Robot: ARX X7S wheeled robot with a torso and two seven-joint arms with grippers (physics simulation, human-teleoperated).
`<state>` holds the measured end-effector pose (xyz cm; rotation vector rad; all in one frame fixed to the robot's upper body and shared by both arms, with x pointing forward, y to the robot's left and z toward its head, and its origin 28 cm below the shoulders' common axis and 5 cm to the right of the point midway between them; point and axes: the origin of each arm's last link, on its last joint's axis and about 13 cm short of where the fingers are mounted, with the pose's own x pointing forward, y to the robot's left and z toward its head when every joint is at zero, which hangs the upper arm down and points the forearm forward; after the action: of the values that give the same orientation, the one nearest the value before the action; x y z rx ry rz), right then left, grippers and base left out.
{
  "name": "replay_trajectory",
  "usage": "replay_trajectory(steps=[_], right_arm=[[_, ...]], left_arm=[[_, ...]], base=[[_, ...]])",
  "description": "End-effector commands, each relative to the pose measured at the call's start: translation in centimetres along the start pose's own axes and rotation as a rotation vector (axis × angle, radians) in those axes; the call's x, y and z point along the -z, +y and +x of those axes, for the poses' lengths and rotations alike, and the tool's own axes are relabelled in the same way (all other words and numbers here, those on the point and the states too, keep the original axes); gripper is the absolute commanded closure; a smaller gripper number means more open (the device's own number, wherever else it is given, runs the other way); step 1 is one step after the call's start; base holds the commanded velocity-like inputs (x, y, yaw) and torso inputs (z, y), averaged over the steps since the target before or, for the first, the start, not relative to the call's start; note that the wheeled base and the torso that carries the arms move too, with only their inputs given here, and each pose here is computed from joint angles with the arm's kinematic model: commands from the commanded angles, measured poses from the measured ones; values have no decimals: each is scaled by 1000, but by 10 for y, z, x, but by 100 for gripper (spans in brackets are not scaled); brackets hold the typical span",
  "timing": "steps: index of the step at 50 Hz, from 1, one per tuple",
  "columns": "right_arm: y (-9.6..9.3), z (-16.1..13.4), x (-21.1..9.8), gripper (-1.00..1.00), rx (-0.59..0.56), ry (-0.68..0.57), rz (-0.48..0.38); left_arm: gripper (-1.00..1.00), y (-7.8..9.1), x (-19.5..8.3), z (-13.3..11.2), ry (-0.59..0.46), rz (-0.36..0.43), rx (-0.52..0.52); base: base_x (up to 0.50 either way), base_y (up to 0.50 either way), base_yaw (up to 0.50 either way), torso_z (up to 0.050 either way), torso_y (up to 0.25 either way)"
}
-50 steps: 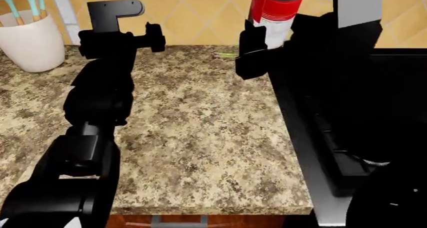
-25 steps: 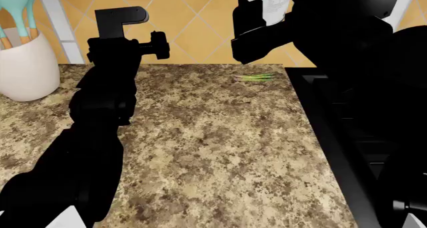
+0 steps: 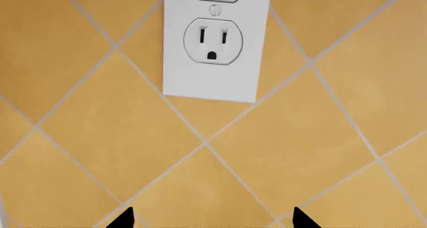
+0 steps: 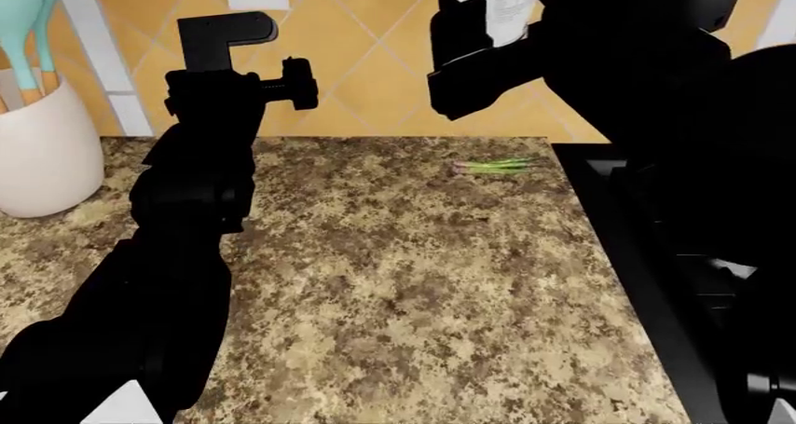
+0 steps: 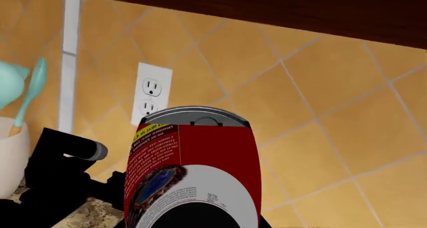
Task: Pick the canned food and canned food from the counter and place them in the cabinets closest to them.
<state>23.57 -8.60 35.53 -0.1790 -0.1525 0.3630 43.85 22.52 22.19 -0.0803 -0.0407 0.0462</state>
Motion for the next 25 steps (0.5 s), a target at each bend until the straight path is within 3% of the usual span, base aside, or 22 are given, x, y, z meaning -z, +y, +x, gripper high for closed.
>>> replay_trajectory(steps=[1,5,12,20,25], right_arm=[[-2,-5,-3,100,28,-17,79],[6,-22,-6,100,38,-15,100],[16,-54,-8,100,152,-58,117],[29,-76,-6,100,262,-191,20],[35,-87,-9,100,301,-230,5]], left_arm=[[-100,0,0,0,-2,-7,5],[-100,0,1,0,-2,-7,5],[-100,0,0,0,-5,-3,4],[-100,0,0,0,-6,-3,6],[-100,0,0,0,-7,2,6]], base=[[26,0,3,0,0],[25,0,3,0,0],[26,0,3,0,1],[26,0,2,0,0],[26,0,0,0,0]])
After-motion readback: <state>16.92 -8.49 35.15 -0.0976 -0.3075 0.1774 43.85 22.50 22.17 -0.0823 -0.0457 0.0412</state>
